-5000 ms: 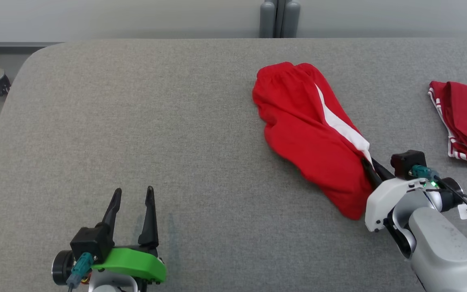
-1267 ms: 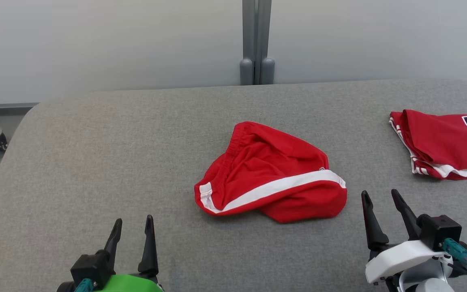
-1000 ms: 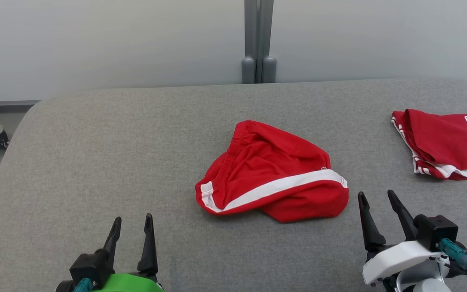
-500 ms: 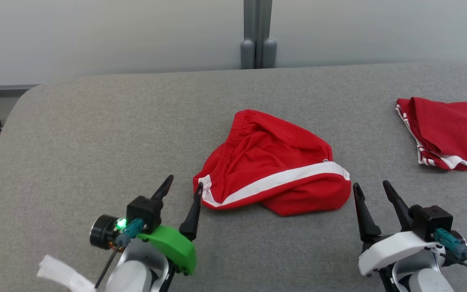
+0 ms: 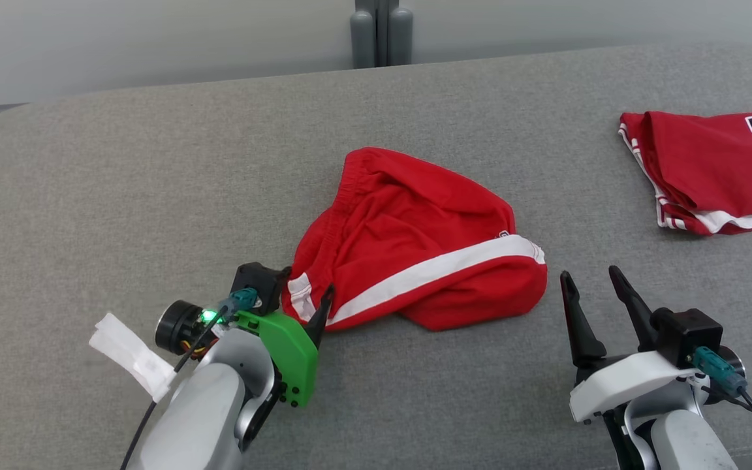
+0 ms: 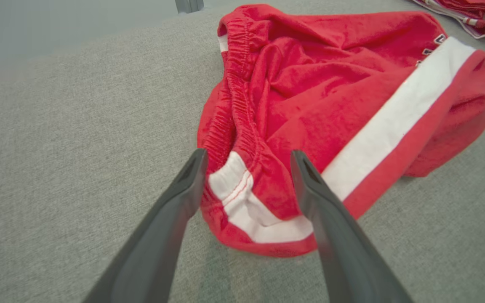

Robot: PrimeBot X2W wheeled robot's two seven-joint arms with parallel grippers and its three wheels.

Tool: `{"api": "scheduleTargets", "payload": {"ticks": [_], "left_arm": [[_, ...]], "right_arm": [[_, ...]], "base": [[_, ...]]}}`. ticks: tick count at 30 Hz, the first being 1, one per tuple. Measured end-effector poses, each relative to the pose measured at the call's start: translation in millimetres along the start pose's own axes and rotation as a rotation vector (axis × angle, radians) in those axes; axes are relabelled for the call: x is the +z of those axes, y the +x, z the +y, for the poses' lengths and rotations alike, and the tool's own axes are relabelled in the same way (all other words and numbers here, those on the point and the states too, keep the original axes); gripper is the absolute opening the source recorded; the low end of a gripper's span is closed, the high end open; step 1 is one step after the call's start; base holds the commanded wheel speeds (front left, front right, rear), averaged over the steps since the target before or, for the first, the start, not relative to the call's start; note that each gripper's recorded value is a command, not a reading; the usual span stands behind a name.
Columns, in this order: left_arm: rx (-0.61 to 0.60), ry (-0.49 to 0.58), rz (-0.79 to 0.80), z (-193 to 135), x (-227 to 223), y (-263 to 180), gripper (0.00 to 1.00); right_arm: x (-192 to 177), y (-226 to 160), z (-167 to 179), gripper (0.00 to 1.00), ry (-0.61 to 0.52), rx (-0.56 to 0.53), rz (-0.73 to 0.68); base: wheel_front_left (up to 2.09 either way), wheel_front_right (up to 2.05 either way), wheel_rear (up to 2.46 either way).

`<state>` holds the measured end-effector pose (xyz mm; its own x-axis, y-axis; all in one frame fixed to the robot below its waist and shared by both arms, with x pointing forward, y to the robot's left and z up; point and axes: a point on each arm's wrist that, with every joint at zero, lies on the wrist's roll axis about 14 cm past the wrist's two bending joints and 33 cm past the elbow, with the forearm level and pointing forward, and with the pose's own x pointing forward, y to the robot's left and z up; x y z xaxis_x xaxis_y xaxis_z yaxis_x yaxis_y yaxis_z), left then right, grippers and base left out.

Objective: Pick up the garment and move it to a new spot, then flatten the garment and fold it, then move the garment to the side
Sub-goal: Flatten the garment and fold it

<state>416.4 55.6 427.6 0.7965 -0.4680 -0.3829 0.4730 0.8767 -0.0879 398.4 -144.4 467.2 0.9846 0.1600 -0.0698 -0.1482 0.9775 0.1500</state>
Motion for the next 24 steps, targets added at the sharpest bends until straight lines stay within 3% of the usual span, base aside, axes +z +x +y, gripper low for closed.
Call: {"api": "scheduleTargets", "payload": {"ticks": [12,17,24], "left_arm": [[-0.066,0.063,0.140,-1,-28,1,1.00],[-0.082,0.068,0.169,-1,-34,-4,0.84],[-0.101,0.051,0.188,-8,-40,-2,0.84]], "right_arm": [[-5,-1,-8,1.00,0.002,-0.024,0.007],[-4,0,-6,1.00,0.002,-0.018,0.004],[-2,3,-5,1.00,0.001,-0.013,-0.002]], "base": [[0.00,0.00,0.00],[0.00,0.00,0.00],[0.00,0.00,0.00]]}}
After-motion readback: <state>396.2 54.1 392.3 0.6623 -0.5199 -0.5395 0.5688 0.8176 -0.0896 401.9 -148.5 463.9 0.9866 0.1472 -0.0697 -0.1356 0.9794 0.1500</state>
